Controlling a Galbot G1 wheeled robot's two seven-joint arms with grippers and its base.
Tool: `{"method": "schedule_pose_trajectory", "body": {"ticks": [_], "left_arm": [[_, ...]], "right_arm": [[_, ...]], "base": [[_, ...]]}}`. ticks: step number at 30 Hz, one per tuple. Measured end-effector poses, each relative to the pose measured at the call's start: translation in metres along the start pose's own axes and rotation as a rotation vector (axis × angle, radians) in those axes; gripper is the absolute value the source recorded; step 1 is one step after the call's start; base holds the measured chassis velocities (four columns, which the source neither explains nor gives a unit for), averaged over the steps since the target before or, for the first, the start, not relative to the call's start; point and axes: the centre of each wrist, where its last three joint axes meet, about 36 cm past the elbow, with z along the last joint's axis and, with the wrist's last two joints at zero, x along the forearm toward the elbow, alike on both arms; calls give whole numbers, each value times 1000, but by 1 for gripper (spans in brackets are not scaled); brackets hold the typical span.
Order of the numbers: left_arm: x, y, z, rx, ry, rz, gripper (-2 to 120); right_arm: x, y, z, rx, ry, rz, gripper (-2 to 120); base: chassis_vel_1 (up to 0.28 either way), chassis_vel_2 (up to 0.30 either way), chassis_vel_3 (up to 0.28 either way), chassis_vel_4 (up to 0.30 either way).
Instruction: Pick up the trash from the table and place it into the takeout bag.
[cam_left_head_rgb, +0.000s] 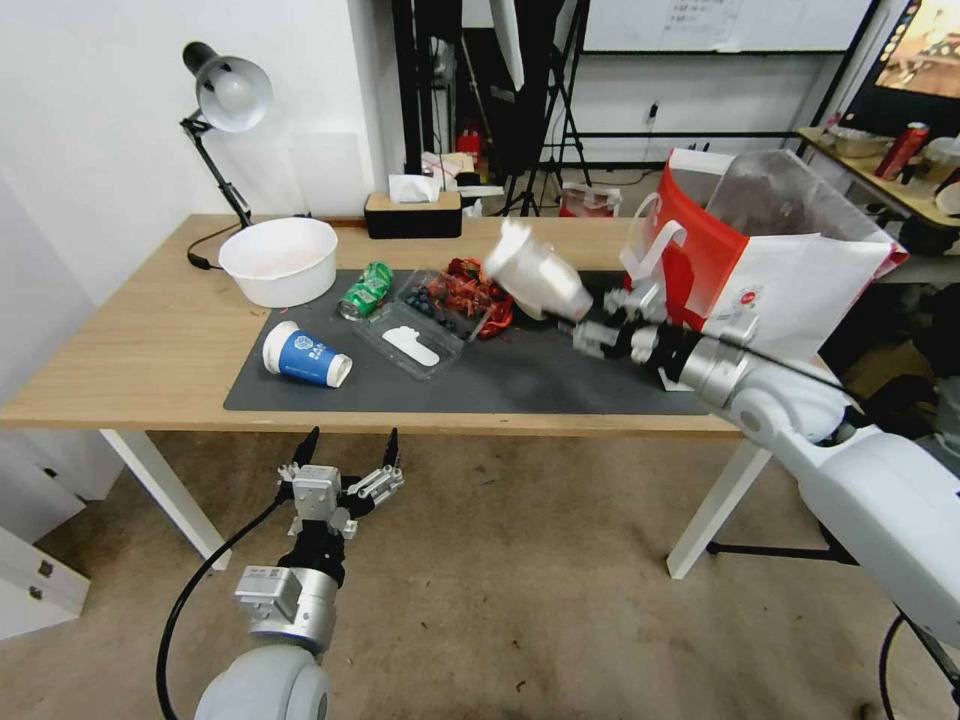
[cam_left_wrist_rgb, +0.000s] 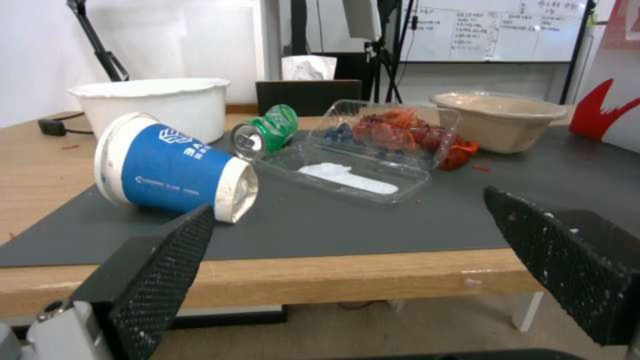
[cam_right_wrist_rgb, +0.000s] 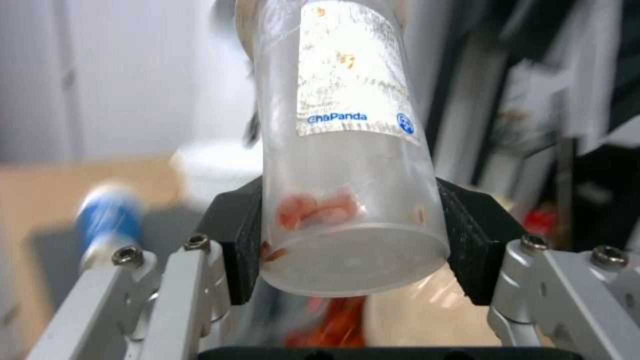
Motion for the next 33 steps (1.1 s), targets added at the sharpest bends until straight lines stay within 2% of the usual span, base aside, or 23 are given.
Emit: {"method": "schedule_pose_trajectory", "body": {"ticks": [2,3,5,7,10,11,13,14,16,22,24,25,28,30,31,32,33], "left_arm": [[1,-1,0,-1,-2,3,100],[1,-1,0,-1,-2,3,100],[1,-2,1,-1,-3,5,100],[1,-2,1,0,-3,6,100],[1,-3,1,-1,-4,9,100],[1,-3,1,-1,-4,9,100],[2,-3,2,-2,-5,10,100],[2,-3,2,-2,-5,10,100],[3,-3,2,-2,-5,9,100],[3,-3,2,-5,-5,7,100],[3,-3,2,-7,-5,8,100],[3,-3,2,-7,-5,8,100],[3,-3,2,-10,-5,10,100],[3,-3,2,-10,-5,10,100],[3,-3,2,-11,-5,10,100],[3,-3,2,-11,-5,10,100],[3,-3,2,-11,-5,10,100]], "right_arm": [[0,1,-31,-1,-56,140,53],[0,1,-31,-1,-56,140,53],[2,2,-53,18,-61,298,53],[2,2,-58,21,-60,341,53],[6,2,-76,38,-19,556,53],[6,2,-76,38,-19,556,53],[10,1,-86,31,15,696,53],[10,1,-86,31,15,696,53],[14,-3,-91,25,52,808,53],[20,-6,-89,31,113,896,55],[22,-7,-88,28,131,909,65],[22,-7,-88,28,131,909,65],[24,-7,-88,27,140,918,80],[25,-8,-89,27,139,920,83],[26,-8,-90,20,131,919,89],[26,-8,-90,20,131,919,89],[26,-8,-91,-6,91,897,96]], "base": [[0,0,0,0],[0,0,0,0],[0,0,0,0],[0,0,0,0],[0,0,0,0],[0,0,0,0],[0,0,0,0],[0,0,0,0],[0,0,0,0],[0,0,0,0],[0,0,0,0],[0,0,0,0],[0,0,0,0],[0,0,0,0],[0,0,0,0],[0,0,0,0],[0,0,0,0]]}}
